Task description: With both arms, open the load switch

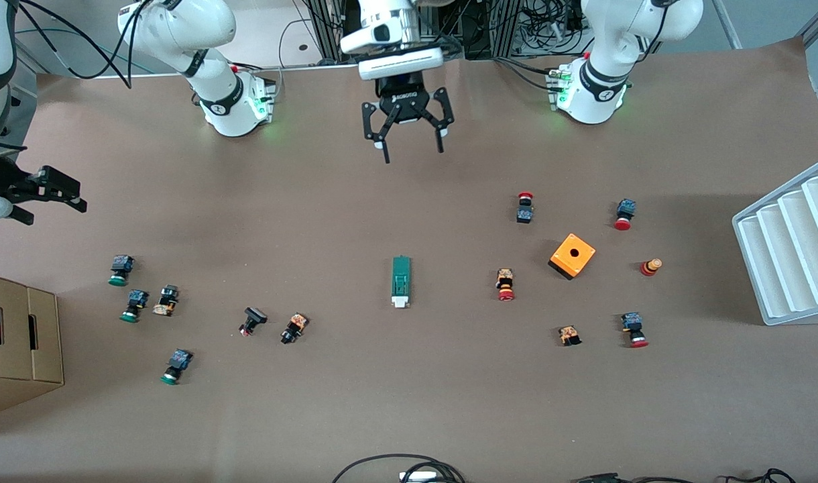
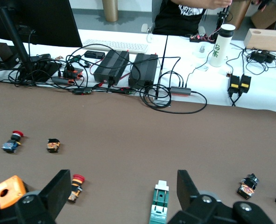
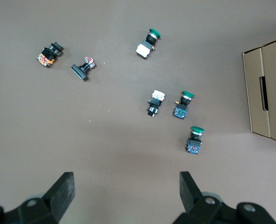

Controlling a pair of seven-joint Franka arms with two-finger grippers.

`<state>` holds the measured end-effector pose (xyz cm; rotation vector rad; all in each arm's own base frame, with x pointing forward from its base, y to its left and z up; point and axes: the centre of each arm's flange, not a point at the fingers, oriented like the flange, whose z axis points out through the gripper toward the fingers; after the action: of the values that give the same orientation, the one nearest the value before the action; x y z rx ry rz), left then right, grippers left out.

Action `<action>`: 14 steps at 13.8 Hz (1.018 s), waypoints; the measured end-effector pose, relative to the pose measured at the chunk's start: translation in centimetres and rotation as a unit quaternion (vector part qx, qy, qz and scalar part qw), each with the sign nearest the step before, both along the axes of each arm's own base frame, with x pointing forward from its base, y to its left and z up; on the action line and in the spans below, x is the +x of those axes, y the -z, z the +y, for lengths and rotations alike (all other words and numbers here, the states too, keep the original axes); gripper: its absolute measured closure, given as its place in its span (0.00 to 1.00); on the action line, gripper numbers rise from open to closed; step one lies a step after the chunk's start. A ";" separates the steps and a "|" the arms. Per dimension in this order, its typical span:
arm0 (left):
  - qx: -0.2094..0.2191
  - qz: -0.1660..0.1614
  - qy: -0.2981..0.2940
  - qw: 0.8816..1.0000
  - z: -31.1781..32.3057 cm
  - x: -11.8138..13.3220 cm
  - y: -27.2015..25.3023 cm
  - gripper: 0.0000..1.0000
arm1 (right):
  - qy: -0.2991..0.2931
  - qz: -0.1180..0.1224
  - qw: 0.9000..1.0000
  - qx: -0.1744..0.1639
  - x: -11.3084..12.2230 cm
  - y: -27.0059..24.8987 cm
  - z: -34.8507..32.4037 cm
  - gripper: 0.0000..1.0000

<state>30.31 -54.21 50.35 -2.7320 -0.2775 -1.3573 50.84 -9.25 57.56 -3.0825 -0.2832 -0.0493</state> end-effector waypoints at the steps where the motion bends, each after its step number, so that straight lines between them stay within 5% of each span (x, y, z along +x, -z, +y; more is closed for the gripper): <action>1: -0.003 -0.007 -0.001 1.000 -0.5 -0.3 1.6 0.00 | 0.001 0.000 1.000 0.000 0.0 0.0 -0.1 0.00; 6: 0.008 -0.028 0.026 0.999 -2.8 -2.0 9.8 0.00 | 0.007 -0.018 1.000 -0.002 0.2 -1.2 -0.7 0.00; 14: -0.020 -0.088 0.034 0.995 -4.0 -1.4 21.5 0.00 | 0.040 -0.040 0.998 0.005 -1.0 -3.3 -4.3 0.00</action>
<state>28.92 -58.19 28.83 -2.6793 -0.2257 -1.6304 49.87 -13.50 60.91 -3.0846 -0.1624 -0.1771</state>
